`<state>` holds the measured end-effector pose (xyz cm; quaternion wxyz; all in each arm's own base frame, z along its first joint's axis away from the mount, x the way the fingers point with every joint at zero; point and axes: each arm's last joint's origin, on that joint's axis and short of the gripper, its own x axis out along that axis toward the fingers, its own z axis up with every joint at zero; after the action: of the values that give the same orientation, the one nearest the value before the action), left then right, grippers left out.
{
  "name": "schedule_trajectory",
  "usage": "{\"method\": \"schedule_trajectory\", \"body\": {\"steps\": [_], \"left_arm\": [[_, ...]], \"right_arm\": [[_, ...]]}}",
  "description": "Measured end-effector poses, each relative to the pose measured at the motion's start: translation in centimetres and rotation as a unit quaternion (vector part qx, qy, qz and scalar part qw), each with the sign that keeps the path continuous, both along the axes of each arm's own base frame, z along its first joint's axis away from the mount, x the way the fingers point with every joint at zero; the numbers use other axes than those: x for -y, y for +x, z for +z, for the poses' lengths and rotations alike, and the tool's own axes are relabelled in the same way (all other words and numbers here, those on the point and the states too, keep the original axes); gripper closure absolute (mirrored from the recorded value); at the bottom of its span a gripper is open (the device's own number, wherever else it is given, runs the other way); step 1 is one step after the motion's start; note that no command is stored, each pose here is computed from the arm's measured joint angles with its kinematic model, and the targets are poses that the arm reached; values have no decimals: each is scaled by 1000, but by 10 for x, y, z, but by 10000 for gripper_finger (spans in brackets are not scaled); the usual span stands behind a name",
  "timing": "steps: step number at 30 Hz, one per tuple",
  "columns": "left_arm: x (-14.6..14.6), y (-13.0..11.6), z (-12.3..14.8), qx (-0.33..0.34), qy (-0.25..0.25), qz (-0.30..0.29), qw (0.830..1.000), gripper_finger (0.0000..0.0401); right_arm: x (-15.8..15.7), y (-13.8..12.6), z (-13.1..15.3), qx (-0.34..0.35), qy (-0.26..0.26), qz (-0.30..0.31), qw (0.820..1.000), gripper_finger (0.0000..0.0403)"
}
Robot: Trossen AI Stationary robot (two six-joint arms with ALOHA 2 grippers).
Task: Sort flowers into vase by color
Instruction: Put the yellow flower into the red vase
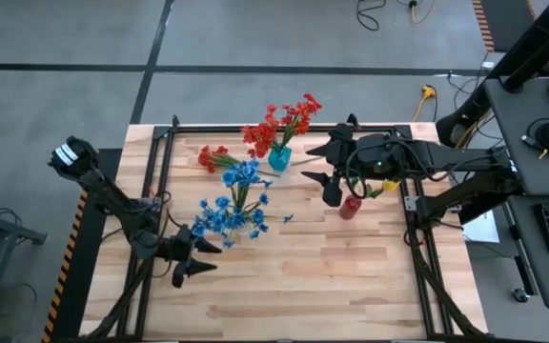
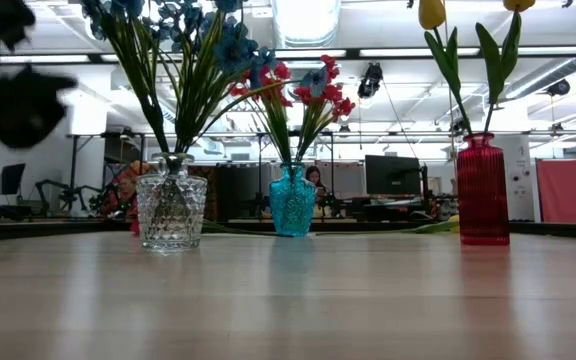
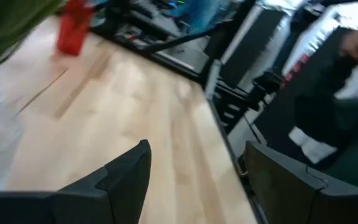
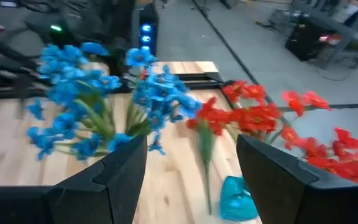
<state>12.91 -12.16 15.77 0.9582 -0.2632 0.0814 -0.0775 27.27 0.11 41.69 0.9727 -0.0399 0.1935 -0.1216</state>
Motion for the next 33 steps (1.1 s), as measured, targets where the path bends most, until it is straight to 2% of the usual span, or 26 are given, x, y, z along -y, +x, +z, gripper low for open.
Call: {"method": "schedule_trajectory", "body": {"steps": [4, 8, 13, 16, 19, 24, 29, 33], "left_arm": [[14, 5, 27, 5, 47, -26, 999, 160], [22, 6, 54, -54, 111, -10, 992, 160], [30, 1, 85, -98, 171, 30, 980, 160], [36, -6, 99, -101, 210, 36, 972, 160], [38, -11, 121, -89, 226, 48, 969, 161], [35, -14, 154, -68, 272, 86, 956, 167], [27, -12, 183, -42, 328, 134, 934, 179], [22, -12, 194, -38, 366, 134, 920, 189]], "right_arm": [[5, -6, 5, -17, -21, -81, 996, 163], [10, -15, 8, -58, -37, -161, 985, 163], [17, -21, 10, -78, -14, -188, 979, 163], [22, -21, 12, -76, -11, -199, 977, 163], [33, -22, 15, -66, -1, -225, 972, 163], [69, -27, 16, -103, 6, -297, 949, 163], [122, -38, 18, -154, 10, -381, 912, 164], [169, -48, 9, -201, 78, -378, 900, 170]]}}
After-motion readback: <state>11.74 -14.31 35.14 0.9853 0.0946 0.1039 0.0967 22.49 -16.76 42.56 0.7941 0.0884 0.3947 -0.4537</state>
